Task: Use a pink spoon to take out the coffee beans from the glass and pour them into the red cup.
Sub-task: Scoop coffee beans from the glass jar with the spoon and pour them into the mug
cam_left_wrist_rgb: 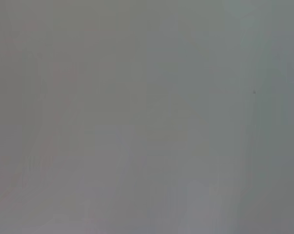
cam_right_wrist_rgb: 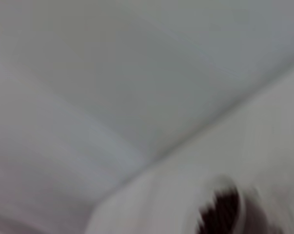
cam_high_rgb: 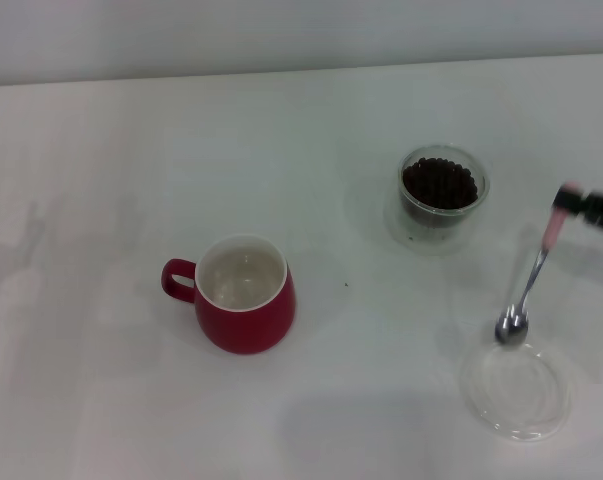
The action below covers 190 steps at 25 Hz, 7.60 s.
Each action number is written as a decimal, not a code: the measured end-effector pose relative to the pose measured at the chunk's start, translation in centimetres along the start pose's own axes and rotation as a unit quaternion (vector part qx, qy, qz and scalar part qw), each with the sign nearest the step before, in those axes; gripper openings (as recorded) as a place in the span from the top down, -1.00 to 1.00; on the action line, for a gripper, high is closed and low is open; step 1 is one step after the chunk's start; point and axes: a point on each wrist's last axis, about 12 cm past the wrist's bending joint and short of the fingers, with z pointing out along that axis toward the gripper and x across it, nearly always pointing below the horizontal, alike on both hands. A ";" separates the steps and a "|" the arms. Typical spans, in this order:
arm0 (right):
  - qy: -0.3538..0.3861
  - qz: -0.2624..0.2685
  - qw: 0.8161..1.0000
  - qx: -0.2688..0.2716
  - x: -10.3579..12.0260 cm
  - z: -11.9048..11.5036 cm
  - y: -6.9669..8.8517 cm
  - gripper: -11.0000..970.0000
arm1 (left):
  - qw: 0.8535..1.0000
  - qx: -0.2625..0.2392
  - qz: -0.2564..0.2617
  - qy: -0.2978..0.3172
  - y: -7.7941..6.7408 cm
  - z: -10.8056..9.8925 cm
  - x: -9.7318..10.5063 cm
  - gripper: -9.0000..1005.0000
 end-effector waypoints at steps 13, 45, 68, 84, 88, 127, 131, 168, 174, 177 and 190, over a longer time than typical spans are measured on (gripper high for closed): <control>-0.170 -0.182 0.966 -0.071 -4.7 5.4 4.1 0.67 | 1.000 0.005 0.000 -0.004 -0.3 0.5 -0.2 -0.75; -0.131 -0.328 0.935 0.012 -3.2 9.6 3.0 0.65 | 1.000 -0.006 -0.016 0.005 -0.4 1.0 0.0 -0.75; -0.135 -0.214 0.967 0.043 -1.6 9.6 1.7 0.63 | 1.000 -0.004 -0.015 0.017 -0.6 1.6 0.1 -0.75; -0.148 -0.036 0.985 0.087 -2.1 10.0 0.3 0.62 | 1.000 -0.002 -0.010 0.015 -0.5 1.8 -0.1 -0.75; -0.153 -0.013 0.984 0.088 -2.1 9.9 0.2 0.62 | 1.000 -0.002 -0.010 0.014 -0.5 1.9 -0.1 -0.75; -0.172 0.096 0.979 0.045 -4.4 9.8 0.9 0.60 | 1.000 -0.002 -0.008 0.015 -0.5 1.9 -0.1 -0.75; -0.161 0.093 0.982 0.025 -4.6 10.2 1.6 0.60 | 1.000 -0.002 -0.008 0.016 -0.5 2.0 -0.1 -0.75; 0.021 0.061 0.995 -0.071 0.2 19.3 7.6 0.57 | 1.000 0.009 0.004 0.015 -1.3 2.2 0.0 -0.75; 0.035 0.042 0.997 -0.056 1.0 20.2 7.7 0.57 | 1.000 0.009 0.002 0.015 -1.4 2.1 0.0 -0.75; 0.035 0.018 0.998 -0.056 1.3 20.6 7.8 0.57 | 1.000 0.009 0.001 0.016 -1.4 2.1 0.1 -0.75; 0.020 -0.154 0.977 -0.146 2.7 20.9 10.4 0.56 | 1.000 0.002 0.000 0.017 -1.1 1.8 0.1 -0.75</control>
